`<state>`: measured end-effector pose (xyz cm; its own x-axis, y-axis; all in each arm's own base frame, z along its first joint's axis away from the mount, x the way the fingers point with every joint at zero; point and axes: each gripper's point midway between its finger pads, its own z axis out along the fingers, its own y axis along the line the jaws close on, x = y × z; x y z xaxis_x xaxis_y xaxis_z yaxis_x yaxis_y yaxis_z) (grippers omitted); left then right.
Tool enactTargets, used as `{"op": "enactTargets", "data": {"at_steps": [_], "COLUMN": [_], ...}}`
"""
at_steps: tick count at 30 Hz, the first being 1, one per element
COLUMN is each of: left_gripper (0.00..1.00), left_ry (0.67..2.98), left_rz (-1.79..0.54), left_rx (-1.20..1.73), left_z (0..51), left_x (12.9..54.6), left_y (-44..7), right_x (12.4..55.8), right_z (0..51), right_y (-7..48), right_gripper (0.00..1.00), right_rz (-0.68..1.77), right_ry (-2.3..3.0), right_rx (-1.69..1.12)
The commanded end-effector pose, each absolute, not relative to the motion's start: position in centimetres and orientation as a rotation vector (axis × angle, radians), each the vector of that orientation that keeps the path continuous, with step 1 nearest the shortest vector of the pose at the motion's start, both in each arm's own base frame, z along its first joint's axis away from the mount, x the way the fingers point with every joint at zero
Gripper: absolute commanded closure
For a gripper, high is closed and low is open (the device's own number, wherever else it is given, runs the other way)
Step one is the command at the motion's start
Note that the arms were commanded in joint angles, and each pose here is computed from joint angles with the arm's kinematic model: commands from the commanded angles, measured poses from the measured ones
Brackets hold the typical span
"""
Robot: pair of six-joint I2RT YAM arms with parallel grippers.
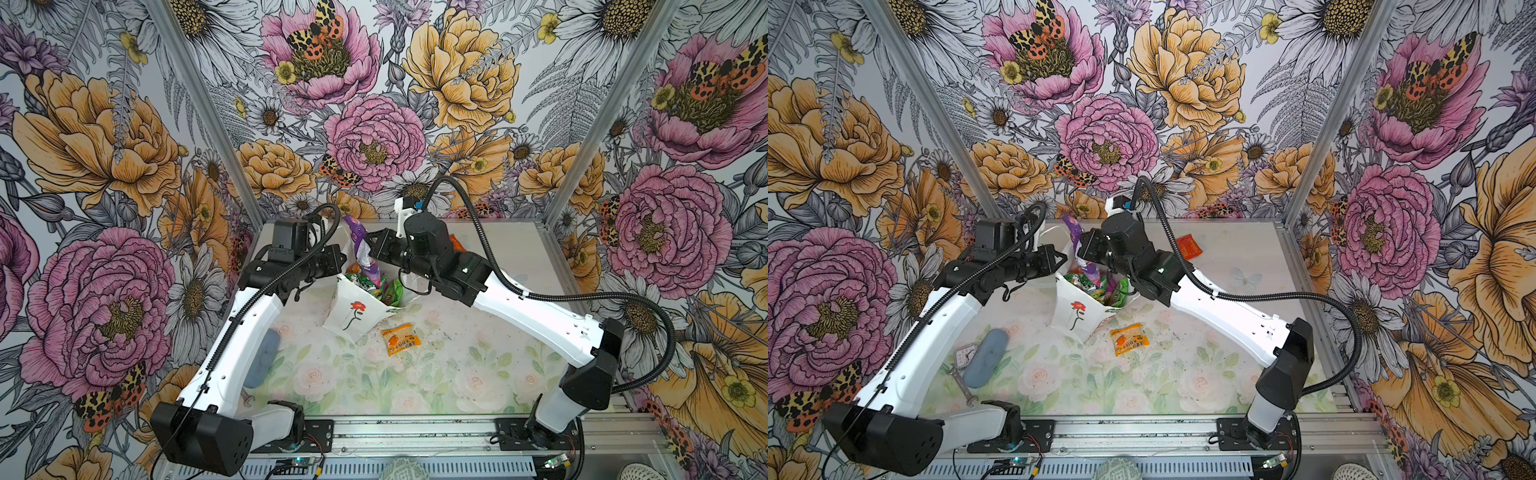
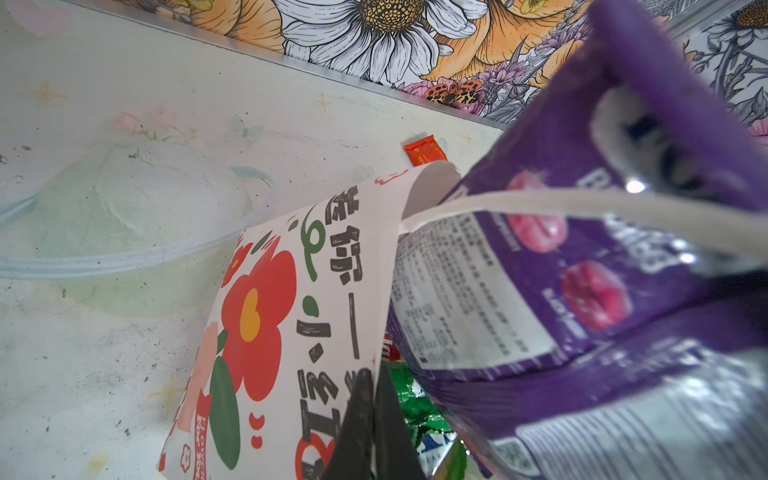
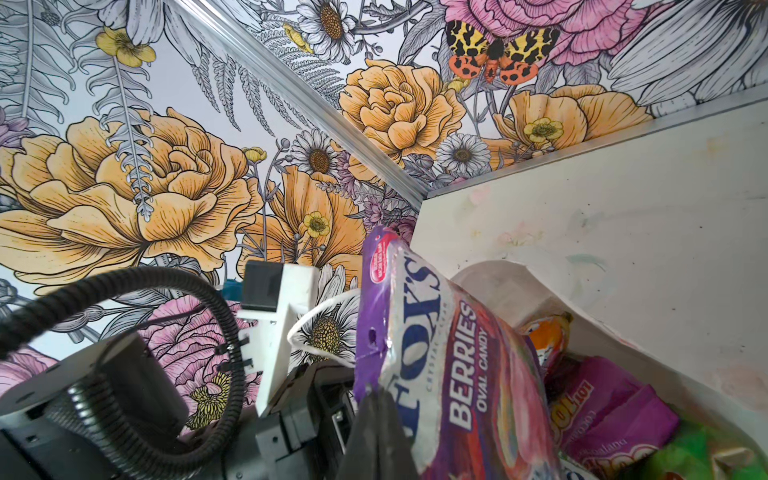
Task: Place the snacks into the paper bag
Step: 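Carry the purple bag over the paper bag and lower it inside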
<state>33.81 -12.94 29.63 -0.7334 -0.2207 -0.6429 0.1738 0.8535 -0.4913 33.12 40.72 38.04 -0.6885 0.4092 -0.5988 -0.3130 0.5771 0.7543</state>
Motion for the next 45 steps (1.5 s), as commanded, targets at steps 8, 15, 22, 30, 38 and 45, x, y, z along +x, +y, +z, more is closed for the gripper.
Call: {"op": "enactTargets", "data": {"at_steps": [8,15,22,30,38,45], "left_gripper": [0.98,0.98,0.98,0.98,0.98,0.98], "left_ry": [2.122,2.121,2.132,2.139,2.127,2.122], "left_rz": [-0.728,-0.724,-0.704,-0.712,-0.709,-0.706], "left_rx": [0.000,-0.007,-0.052,-0.077,-0.068,-0.057], "left_z": [33.9,33.9,33.4,33.2,33.6,33.7], "left_x": [34.5,34.6,35.0,35.3,35.0,34.9], "left_y": [-13.0,-12.9,-12.1,-11.8,-11.8,-12.0], "right_x": [34.9,34.2,32.6,32.1,31.7,31.3], "right_z": [38.2,38.1,34.1,32.3,30.7,27.5], "right_y": [41.2,41.2,41.0,36.9,40.2,44.0], "right_gripper": [1.00,1.00,1.00,1.00,1.00,1.00], "right_rz": [1.235,1.311,1.318,1.113,1.101,1.117], "right_ry": [1.874,1.808,1.825,1.874,2.046,2.198], "right_rx": [0.342,0.470,0.586,0.575,0.375,0.288]}}
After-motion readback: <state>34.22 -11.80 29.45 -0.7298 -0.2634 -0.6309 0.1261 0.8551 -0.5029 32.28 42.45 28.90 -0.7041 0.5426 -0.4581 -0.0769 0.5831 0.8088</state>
